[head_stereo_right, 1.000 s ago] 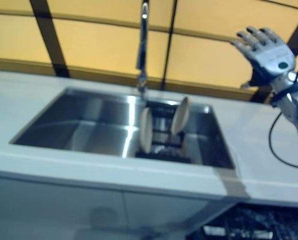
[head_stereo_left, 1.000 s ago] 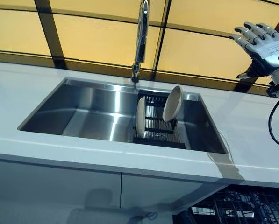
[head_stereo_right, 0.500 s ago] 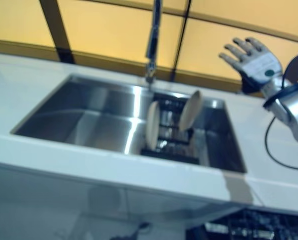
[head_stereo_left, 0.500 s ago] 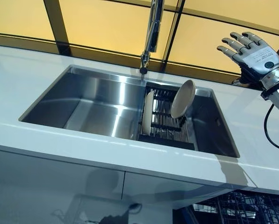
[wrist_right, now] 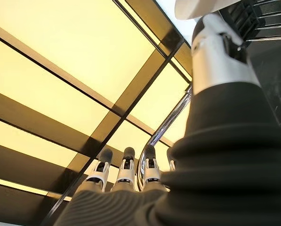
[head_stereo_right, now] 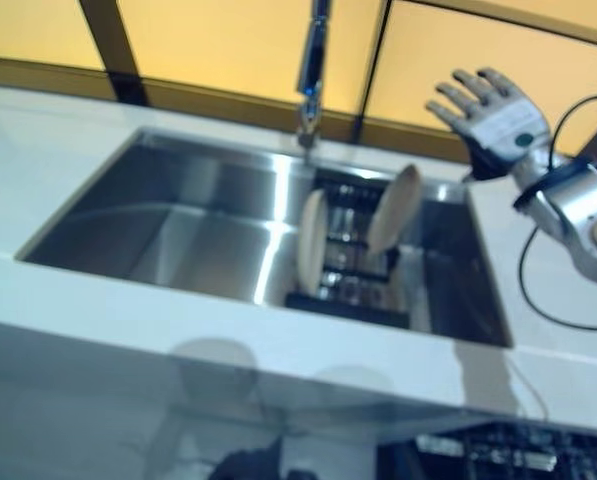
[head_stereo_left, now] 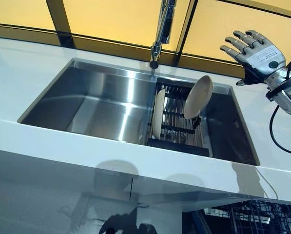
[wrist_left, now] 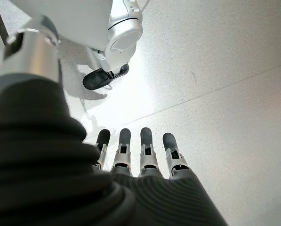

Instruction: Take plates into dishwasher

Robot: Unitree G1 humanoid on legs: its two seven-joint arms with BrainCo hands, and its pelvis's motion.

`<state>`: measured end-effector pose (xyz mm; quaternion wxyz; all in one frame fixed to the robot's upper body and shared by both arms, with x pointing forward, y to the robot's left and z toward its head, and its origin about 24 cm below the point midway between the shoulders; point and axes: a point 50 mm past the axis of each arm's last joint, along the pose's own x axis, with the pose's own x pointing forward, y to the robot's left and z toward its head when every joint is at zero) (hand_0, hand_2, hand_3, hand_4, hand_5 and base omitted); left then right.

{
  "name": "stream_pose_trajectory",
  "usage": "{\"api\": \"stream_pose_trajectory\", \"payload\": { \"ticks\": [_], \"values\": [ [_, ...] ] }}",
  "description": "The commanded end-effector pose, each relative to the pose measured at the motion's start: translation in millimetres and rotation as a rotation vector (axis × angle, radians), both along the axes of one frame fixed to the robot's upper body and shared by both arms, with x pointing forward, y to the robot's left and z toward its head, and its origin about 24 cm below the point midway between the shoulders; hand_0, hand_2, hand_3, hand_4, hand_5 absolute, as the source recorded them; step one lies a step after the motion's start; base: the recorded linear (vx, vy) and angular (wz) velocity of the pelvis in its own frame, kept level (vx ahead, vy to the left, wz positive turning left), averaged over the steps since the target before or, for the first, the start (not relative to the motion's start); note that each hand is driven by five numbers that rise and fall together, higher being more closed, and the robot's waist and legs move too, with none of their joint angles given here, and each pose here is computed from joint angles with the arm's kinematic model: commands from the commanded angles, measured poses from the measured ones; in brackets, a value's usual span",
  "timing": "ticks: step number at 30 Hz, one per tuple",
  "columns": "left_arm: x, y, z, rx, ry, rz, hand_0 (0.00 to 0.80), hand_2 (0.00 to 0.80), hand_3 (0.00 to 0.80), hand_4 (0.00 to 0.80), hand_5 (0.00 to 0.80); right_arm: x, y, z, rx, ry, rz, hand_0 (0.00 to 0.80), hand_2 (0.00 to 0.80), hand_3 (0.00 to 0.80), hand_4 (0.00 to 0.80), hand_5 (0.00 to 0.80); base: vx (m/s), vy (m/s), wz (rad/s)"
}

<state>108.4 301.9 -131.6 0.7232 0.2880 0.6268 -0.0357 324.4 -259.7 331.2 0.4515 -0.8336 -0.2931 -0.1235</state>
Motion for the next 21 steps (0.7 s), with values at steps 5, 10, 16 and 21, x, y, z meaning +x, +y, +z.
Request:
{"api": "stream_pose_trajectory", "payload": {
  "ticks": [5, 10, 16, 21],
  "values": [
    [5, 8, 5, 0.031, -0.021, 0.0, 0.0, 0.0, 0.0, 0.0, 0.0, -3, 11, 29, -0.026, -0.089, -0.005, 0.0, 0.0, 0.0, 0.0, 0.0, 0.0, 0.0, 0.0],
    [4, 8, 5, 0.026, -0.021, 0.004, 0.0, 0.0, 0.0, 0.0, 0.0, 1, 13, 17, -0.033, -0.041, 0.005, 0.0, 0.0, 0.0, 0.0, 0.0, 0.0, 0.0, 0.0],
    [7, 5, 4, 0.021, -0.031, 0.013, 0.0, 0.0, 0.0, 0.0, 0.0, 6, 17, 6, -0.035, -0.003, 0.018, 0.0, 0.0, 0.0, 0.0, 0.0, -0.004, 0.004, -0.03],
    [7, 5, 4, 0.017, -0.038, 0.017, 0.0, 0.0, 0.0, 0.0, 0.0, 7, 15, -2, -0.027, 0.022, 0.022, 0.0, 0.0, 0.0, 0.0, 0.0, -0.002, 0.002, -0.01]
  ]
}}
